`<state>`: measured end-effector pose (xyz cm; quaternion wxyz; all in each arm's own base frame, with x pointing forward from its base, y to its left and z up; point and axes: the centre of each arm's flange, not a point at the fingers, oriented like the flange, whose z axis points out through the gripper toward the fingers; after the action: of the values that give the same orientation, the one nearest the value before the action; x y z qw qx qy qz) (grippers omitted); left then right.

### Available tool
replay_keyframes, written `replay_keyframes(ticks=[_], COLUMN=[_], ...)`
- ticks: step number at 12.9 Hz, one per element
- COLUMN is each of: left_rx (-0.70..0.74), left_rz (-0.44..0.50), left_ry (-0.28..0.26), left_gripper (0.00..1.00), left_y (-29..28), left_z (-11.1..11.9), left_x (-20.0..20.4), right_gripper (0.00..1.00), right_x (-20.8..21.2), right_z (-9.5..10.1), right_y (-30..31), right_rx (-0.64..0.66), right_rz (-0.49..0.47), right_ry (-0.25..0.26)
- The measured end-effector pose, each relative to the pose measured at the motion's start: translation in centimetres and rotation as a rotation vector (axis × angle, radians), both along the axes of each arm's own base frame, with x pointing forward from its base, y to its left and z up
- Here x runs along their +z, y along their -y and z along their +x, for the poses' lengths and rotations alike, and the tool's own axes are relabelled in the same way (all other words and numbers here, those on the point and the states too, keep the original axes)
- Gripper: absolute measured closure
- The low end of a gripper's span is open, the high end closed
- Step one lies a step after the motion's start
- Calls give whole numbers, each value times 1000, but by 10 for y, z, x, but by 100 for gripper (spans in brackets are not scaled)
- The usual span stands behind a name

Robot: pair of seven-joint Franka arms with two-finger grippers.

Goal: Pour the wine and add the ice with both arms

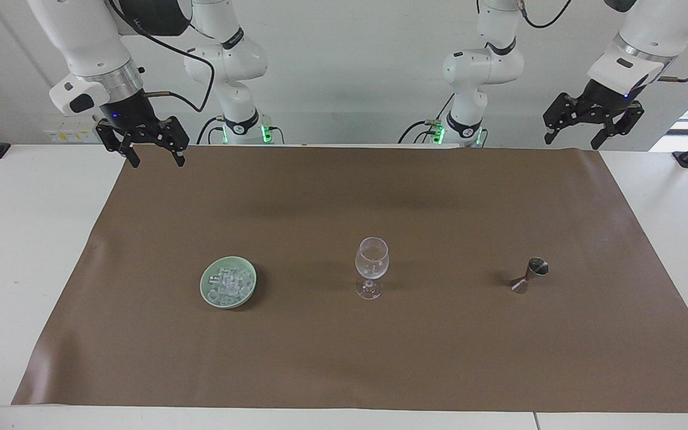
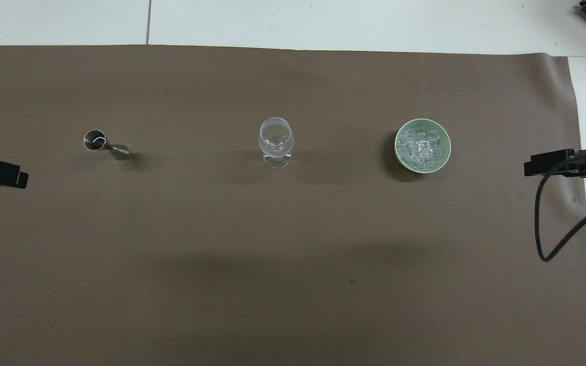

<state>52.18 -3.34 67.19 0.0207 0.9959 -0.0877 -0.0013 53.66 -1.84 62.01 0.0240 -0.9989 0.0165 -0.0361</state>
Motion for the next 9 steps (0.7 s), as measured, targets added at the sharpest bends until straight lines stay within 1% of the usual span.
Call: replay_keyframes(ticks=[9], left_rx=[2], left_rz=[0], left_ry=[2], left_gripper=[0], left_y=[0], left_z=[-1], left_x=[1], right_gripper=[0], right_x=[0], right_z=[0], right_y=[1], right_rx=[-1], right_rz=[0], right_ry=[-1])
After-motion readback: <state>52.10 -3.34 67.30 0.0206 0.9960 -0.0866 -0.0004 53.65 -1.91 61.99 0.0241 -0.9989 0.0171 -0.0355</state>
